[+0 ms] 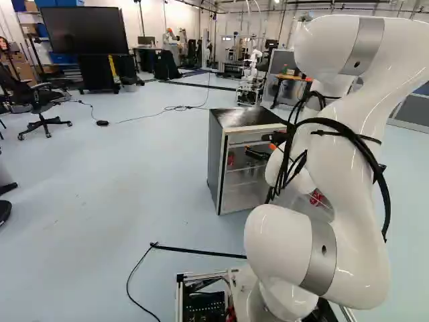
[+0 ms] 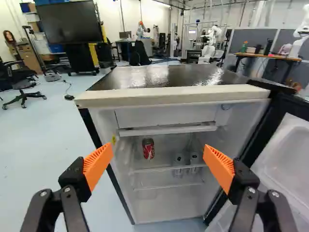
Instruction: Grab a drink from the fridge
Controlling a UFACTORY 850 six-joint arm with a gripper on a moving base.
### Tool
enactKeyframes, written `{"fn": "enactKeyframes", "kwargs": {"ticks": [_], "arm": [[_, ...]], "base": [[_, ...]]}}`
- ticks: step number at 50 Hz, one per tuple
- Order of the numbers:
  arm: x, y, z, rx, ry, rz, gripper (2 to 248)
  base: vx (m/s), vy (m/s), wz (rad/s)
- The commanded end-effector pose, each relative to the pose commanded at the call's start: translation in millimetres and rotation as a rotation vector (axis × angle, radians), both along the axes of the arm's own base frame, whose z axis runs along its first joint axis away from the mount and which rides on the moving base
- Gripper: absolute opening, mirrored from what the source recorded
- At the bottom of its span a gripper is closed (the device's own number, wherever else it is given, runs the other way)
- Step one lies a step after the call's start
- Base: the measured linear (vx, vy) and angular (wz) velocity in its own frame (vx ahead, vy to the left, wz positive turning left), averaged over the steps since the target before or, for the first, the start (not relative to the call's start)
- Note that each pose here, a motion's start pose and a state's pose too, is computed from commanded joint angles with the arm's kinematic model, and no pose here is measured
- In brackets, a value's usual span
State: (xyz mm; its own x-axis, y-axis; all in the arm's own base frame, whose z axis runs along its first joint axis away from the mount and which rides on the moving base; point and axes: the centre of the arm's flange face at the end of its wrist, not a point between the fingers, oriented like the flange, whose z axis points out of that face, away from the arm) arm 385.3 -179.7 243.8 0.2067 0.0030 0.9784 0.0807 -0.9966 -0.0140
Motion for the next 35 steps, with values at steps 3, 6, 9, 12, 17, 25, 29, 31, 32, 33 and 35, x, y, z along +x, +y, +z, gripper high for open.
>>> {"fn": "enactKeyframes", "kwargs": {"ticks": [3,6,9,12,17,25,29,31,32,33,35], "arm": [[2.2,-2.4,-3.9,0.002,-0.001,0.022,247],[4.2,-4.8,-7.7,0.005,-0.002,0.044,247],[6.1,-7.3,-11.6,0.007,-0.004,0.065,247],[7.9,-9.8,-15.4,0.010,-0.006,0.086,247],[10.8,-14.0,-21.9,0.014,-0.010,0.121,247],[15.0,-21.4,-32.3,0.021,-0.018,0.171,247],[17.0,-25.5,-37.5,0.025,-0.023,0.192,247],[18.0,-27.7,-40.2,0.026,-0.026,0.201,247],[18.5,-29.0,-41.6,0.027,-0.027,0.204,247],[19.0,-30.3,-43.0,0.028,-0.027,0.206,247],[20.3,-33.5,-46.1,0.028,-0.028,0.207,247]], "base": [[0.000,0.000,0.000],[0.000,0.000,0.000],[0.000,0.000,0.000],[0.000,0.000,0.000],[0.000,0.000,0.000],[0.000,0.000,0.000],[0.000,0.000,0.000],[0.000,0.000,0.000],[0.000,0.000,0.000],[0.000,0.000,0.000],[0.000,0.000,0.000]]}}
